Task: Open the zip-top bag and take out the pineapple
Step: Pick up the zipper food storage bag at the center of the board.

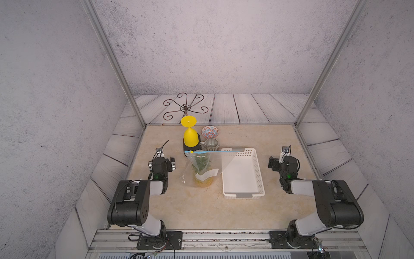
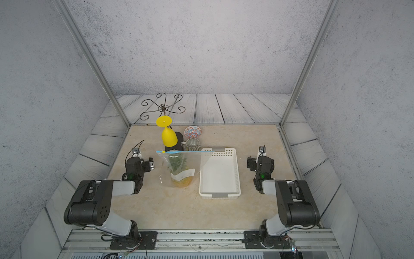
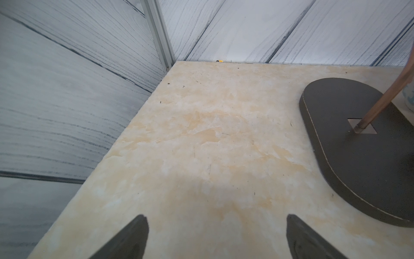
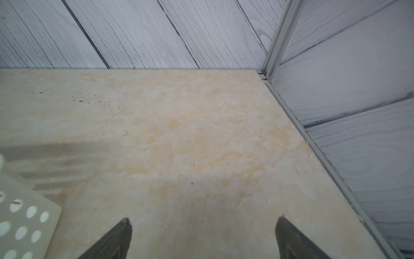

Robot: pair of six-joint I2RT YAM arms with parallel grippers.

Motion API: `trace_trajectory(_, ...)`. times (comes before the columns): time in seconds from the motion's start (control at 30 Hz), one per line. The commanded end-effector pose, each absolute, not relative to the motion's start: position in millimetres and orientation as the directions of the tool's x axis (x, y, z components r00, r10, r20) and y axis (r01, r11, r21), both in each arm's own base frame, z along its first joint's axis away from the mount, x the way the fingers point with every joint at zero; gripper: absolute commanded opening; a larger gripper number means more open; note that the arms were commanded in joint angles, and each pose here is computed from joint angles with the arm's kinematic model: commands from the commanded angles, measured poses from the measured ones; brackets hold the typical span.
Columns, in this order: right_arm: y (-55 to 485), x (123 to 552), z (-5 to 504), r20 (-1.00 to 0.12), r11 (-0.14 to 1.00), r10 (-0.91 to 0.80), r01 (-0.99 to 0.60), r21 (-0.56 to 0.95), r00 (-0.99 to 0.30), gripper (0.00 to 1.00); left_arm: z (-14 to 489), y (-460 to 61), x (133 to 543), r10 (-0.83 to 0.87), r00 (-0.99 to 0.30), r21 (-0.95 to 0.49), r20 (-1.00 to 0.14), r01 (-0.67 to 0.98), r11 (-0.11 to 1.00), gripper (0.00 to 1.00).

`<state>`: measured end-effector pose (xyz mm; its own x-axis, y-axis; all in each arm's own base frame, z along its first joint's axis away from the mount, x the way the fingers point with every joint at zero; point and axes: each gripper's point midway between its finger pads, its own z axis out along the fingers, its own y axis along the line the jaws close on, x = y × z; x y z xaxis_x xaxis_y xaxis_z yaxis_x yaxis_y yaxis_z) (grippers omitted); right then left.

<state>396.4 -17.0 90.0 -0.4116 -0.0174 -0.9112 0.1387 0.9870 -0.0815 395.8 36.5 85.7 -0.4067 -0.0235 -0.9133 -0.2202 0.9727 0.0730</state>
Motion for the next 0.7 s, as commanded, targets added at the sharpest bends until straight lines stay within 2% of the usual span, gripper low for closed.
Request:
trace_trajectory(0.0,-17,401,89,-0.910,0.988,-0.006,0.138,-0.070,-0.414,0.99,99,38,401,-0.019,-0.378,0.070,-0.926,-0.220,0.973,0.97)
trace_trajectory(0.17,-18,401,92,-0.916,0.987,-0.008,0.145,-0.072,-0.402,0.99,101,38,401,-0.021,-0.369,0.067,-0.929,-0.223,0.973,0.97)
trace_trajectory(0.27,-32,396,119,-0.918,0.969,0.019,0.234,-0.081,-0.397,0.99,131,44,394,-0.013,-0.306,0.073,-0.952,-0.267,0.961,0.97)
trace_trajectory(0.3,-38,395,136,-0.915,0.958,0.044,0.276,-0.074,-0.400,0.99,150,45,388,-0.010,-0.294,0.077,-0.956,-0.284,0.956,0.97)
trace_trajectory(0.37,-46,399,193,-0.948,0.939,0.102,0.344,-0.009,-0.303,0.99,193,48,375,-0.075,-0.226,0.003,-0.971,-0.325,0.946,0.97)
trace_trajectory(0.4,-49,403,228,-0.960,0.923,0.169,0.377,0.074,-0.225,0.99,222,50,369,-0.094,-0.164,-0.030,-0.982,-0.355,0.935,0.97)
trace_trajectory(0.47,-66,395,266,-0.901,0.798,0.411,0.532,0.282,-0.139,0.99,265,65,354,-0.227,-0.042,-0.182,-0.973,-0.465,0.866,0.97)
trace_trajectory(0.5,-72,384,272,-0.854,0.723,0.502,0.610,0.325,-0.140,0.99,273,74,342,-0.374,-0.014,-0.310,-0.927,-0.532,0.788,0.97)
trace_trajectory(0.53,-81,373,274,-0.805,0.612,0.589,0.693,0.380,-0.079,0.99,281,68,334,-0.507,-0.030,-0.413,-0.862,-0.538,0.735,0.97)
trace_trajectory(0.57,-82,369,273,-0.768,0.565,0.637,0.716,0.409,-0.064,0.99,288,58,332,-0.573,-0.065,-0.468,-0.817,-0.508,0.724,0.97)
trace_trajectory(0.67,-38,396,299,-0.746,0.719,0.644,0.469,0.513,-0.171,0.99,299,33,332,-0.794,-0.064,-0.696,-0.605,-0.440,0.567,0.97)
